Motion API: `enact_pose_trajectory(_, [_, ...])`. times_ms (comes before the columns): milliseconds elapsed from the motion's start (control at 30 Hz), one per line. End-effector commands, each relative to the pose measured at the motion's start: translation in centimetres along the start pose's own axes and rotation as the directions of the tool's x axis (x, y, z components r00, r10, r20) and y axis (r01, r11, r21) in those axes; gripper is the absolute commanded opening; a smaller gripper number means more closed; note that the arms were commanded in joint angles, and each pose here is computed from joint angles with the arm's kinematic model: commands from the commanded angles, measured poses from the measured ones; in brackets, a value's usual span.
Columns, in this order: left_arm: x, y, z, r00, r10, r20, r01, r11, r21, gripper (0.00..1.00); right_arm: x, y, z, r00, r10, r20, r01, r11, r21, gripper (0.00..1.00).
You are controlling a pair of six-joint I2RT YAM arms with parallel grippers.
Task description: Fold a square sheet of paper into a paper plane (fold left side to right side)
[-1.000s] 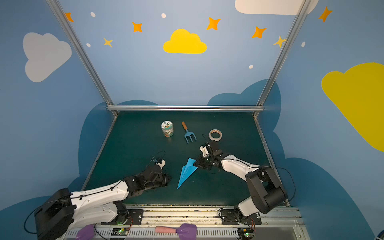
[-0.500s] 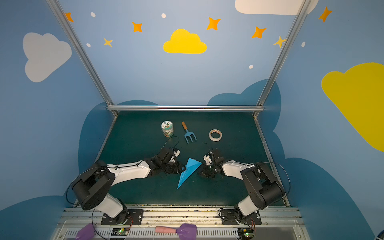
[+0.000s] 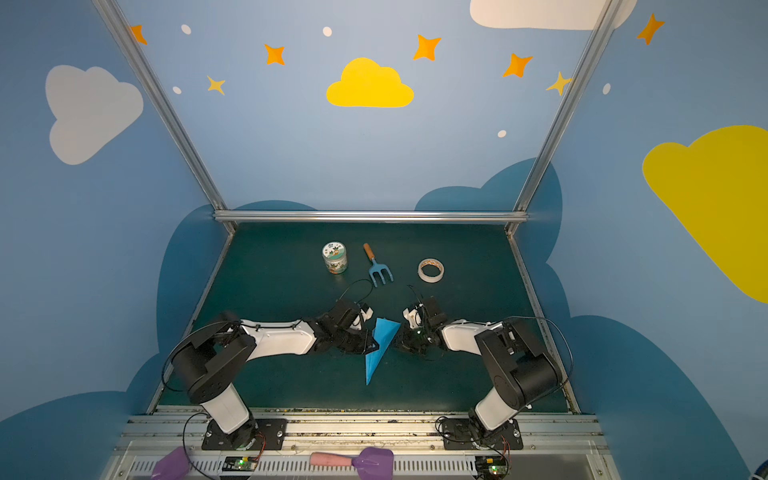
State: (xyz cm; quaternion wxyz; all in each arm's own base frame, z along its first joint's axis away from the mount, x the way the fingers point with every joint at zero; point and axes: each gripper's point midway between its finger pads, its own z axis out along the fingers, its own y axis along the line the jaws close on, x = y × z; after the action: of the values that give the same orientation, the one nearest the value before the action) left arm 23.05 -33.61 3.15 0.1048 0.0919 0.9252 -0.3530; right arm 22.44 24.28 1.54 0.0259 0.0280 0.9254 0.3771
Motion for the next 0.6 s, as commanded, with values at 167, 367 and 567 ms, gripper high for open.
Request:
enact_pose_trajectory(167, [-4.2, 2.9, -4.3, 0.977, 0.080, 0.198, -0.005, 0.935, -0.354, 0.04, 0.5, 0.0, -3.0, 0.999, -0.027, 0.021, 0.026, 0.998, 0.049, 0.04])
enact_pose_trajectory(367, [-5.4, 5.0, -6.3, 0.973, 0.167, 0.160, -0.049, 0.825, -0.563, 0.04, 1.2, 0.6, -4.9, 0.997, -0.065, 0.045, 0.062, 0.996, 0.063, 0.04])
enact_pose_trajectory(567, [-5.3, 6.2, -5.5, 0.976, 0.192, 0.102, -0.088, 0.777, -0.623, 0.04, 1.7, 0.3, -5.4, 0.996, -0.071, 0.053, 0.067, 0.995, 0.071, 0.04])
